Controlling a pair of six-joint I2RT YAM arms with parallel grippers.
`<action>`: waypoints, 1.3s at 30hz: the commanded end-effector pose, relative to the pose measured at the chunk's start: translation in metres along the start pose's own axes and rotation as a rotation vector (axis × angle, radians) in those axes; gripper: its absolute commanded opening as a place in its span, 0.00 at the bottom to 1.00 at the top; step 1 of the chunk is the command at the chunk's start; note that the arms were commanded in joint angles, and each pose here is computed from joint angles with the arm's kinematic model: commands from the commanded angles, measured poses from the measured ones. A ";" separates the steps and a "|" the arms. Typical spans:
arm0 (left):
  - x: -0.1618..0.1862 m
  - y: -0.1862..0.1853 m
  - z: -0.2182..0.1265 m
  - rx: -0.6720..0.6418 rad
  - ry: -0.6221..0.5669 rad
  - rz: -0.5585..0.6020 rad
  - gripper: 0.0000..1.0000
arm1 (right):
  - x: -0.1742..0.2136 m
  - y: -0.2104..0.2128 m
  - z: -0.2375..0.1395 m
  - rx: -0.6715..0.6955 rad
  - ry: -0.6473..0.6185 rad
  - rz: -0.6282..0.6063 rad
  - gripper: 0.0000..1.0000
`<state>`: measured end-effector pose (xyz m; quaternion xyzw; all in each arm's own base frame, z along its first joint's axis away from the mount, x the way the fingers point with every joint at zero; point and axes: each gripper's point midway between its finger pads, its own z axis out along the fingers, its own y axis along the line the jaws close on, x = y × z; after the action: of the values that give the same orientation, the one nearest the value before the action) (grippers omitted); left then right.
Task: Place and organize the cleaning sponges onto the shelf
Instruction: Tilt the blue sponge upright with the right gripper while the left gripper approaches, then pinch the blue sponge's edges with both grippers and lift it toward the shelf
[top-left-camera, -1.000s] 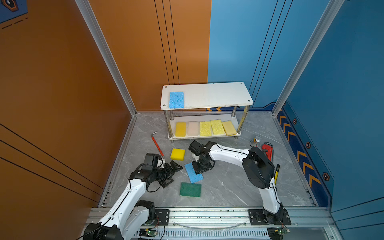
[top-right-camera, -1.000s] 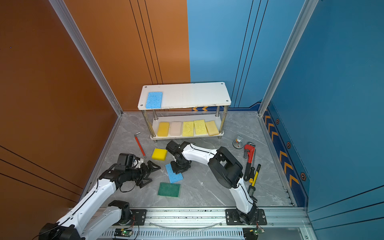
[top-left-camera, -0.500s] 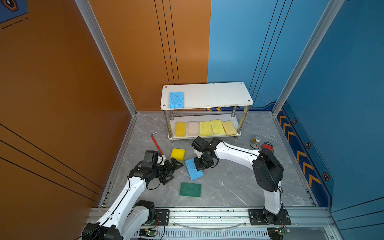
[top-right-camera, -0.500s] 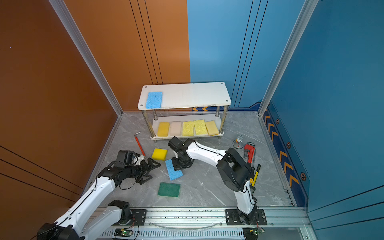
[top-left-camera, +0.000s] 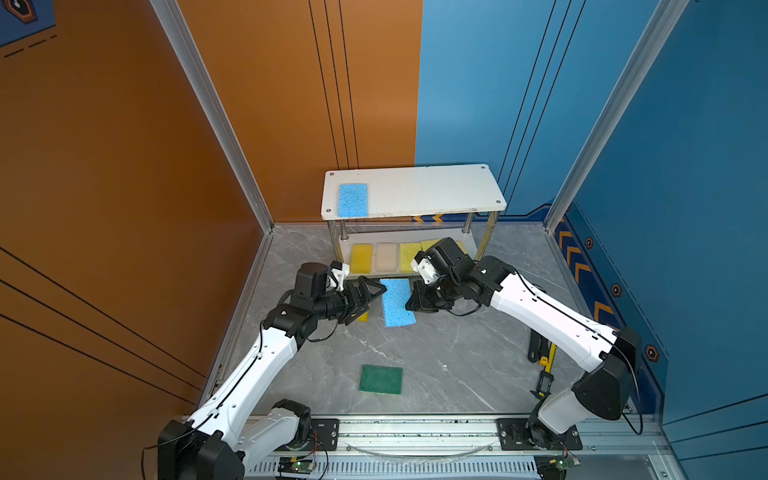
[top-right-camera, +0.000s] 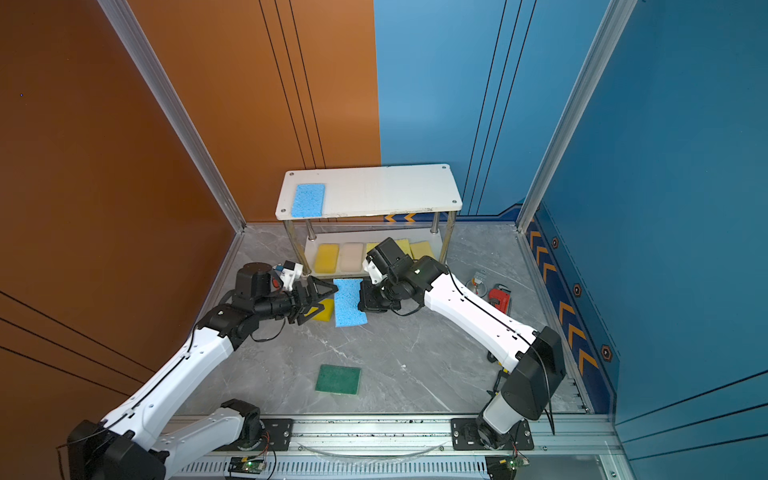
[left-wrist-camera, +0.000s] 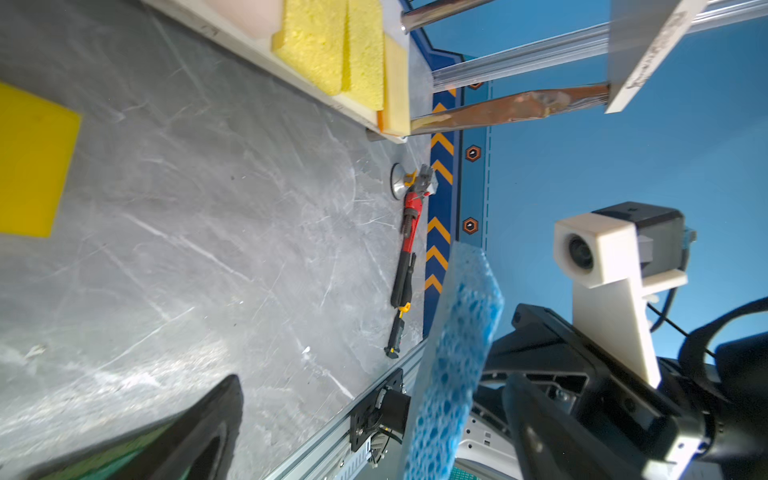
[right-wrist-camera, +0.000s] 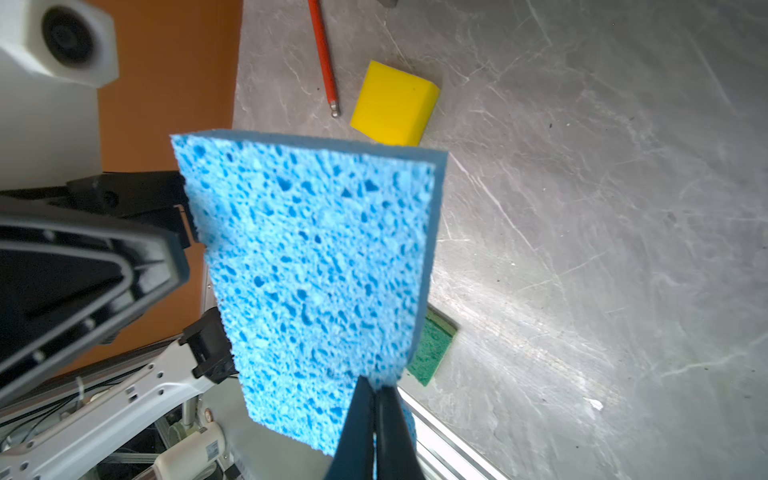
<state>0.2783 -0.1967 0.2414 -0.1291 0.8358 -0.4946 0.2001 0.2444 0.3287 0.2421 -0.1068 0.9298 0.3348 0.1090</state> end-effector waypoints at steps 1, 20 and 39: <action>-0.009 -0.033 0.003 0.083 -0.010 0.041 0.95 | 0.002 0.014 -0.017 -0.038 0.004 0.032 0.00; -0.005 -0.047 0.004 0.115 -0.037 0.067 0.11 | -0.001 0.034 -0.028 -0.065 -0.024 -0.002 0.07; -0.068 -0.142 -0.043 0.480 -0.213 -0.033 0.07 | -0.040 0.086 -0.131 -0.588 -0.211 0.134 0.80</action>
<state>0.3198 -0.2023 0.3661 -0.1546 0.7019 -0.6313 0.2913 0.2417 0.3031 0.3826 -0.0353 0.8166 0.5537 0.1591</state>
